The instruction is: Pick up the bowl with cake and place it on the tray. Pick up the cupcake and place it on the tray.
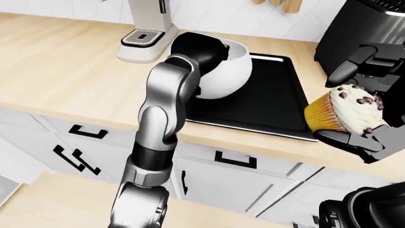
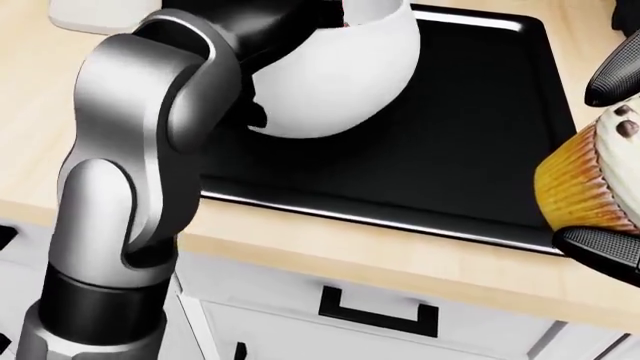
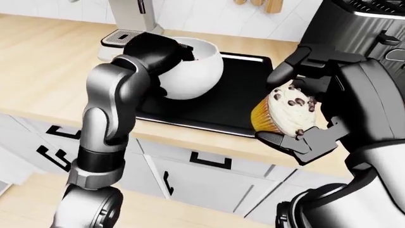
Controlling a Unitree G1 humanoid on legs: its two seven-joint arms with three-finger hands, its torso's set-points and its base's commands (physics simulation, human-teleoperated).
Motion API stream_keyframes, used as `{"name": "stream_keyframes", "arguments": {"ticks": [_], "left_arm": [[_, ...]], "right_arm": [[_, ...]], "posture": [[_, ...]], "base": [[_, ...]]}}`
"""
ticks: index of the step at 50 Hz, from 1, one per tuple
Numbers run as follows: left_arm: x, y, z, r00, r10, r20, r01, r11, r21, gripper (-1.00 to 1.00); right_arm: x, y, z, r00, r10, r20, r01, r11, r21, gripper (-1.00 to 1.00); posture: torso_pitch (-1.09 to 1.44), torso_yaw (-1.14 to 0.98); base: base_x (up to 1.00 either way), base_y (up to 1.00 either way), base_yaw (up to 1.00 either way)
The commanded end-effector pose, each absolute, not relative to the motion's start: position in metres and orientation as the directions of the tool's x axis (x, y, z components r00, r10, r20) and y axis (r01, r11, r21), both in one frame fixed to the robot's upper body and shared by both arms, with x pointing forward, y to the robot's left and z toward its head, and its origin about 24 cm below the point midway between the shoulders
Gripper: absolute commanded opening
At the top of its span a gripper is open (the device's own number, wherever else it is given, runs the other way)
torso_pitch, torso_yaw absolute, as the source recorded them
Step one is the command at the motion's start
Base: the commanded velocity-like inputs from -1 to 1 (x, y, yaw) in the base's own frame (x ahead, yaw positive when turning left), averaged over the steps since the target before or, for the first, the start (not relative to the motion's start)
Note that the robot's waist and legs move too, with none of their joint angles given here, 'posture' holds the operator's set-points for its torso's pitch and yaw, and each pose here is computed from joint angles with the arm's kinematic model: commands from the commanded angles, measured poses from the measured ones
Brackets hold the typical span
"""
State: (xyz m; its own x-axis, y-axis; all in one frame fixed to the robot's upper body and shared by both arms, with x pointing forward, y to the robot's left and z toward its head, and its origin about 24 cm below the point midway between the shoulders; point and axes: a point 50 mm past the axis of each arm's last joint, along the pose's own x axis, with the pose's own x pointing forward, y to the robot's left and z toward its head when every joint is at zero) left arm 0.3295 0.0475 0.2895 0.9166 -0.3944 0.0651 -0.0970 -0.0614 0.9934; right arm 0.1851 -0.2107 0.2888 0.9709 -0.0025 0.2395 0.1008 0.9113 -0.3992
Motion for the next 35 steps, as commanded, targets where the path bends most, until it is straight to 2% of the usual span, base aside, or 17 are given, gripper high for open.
{"name": "stream_keyframes", "arguments": {"ticks": [1,14,20,26,35], "left_arm": [[0.322,0.048,0.309,0.906,-0.399,0.145,-0.174,-0.038,0.984,0.22],[0.309,0.045,0.324,0.895,-0.412,0.169,-0.201,-0.035,0.979,0.25],[0.304,0.047,0.328,0.893,-0.414,0.176,-0.208,-0.032,0.978,0.35],[0.297,0.051,0.334,0.89,-0.413,0.193,-0.22,-0.02,0.975,0.36],[0.263,0.077,0.345,0.883,-0.376,0.28,-0.27,0.08,0.959,0.4]], "right_arm": [[0.182,-0.211,0.295,0.959,-0.017,0.284,0.137,0.902,-0.41,-1.0],[0.181,-0.213,0.297,0.958,-0.02,0.288,0.141,0.903,-0.407,-1.0],[0.181,-0.213,0.297,0.957,-0.022,0.289,0.143,0.903,-0.405,-1.0],[0.18,-0.214,0.298,0.957,-0.023,0.29,0.144,0.903,-0.405,-1.0],[0.192,-0.208,0.307,0.955,-0.018,0.295,0.142,0.903,-0.405,-1.0]], "posture": [[0.0,0.0],[0.0,0.0],[0.0,0.0],[0.0,0.0],[0.0,0.0]], "base": [[0.0,0.0,0.0],[0.0,0.0,0.0],[0.0,0.0,0.0],[0.0,0.0,0.0],[0.0,0.0,0.0]]}}
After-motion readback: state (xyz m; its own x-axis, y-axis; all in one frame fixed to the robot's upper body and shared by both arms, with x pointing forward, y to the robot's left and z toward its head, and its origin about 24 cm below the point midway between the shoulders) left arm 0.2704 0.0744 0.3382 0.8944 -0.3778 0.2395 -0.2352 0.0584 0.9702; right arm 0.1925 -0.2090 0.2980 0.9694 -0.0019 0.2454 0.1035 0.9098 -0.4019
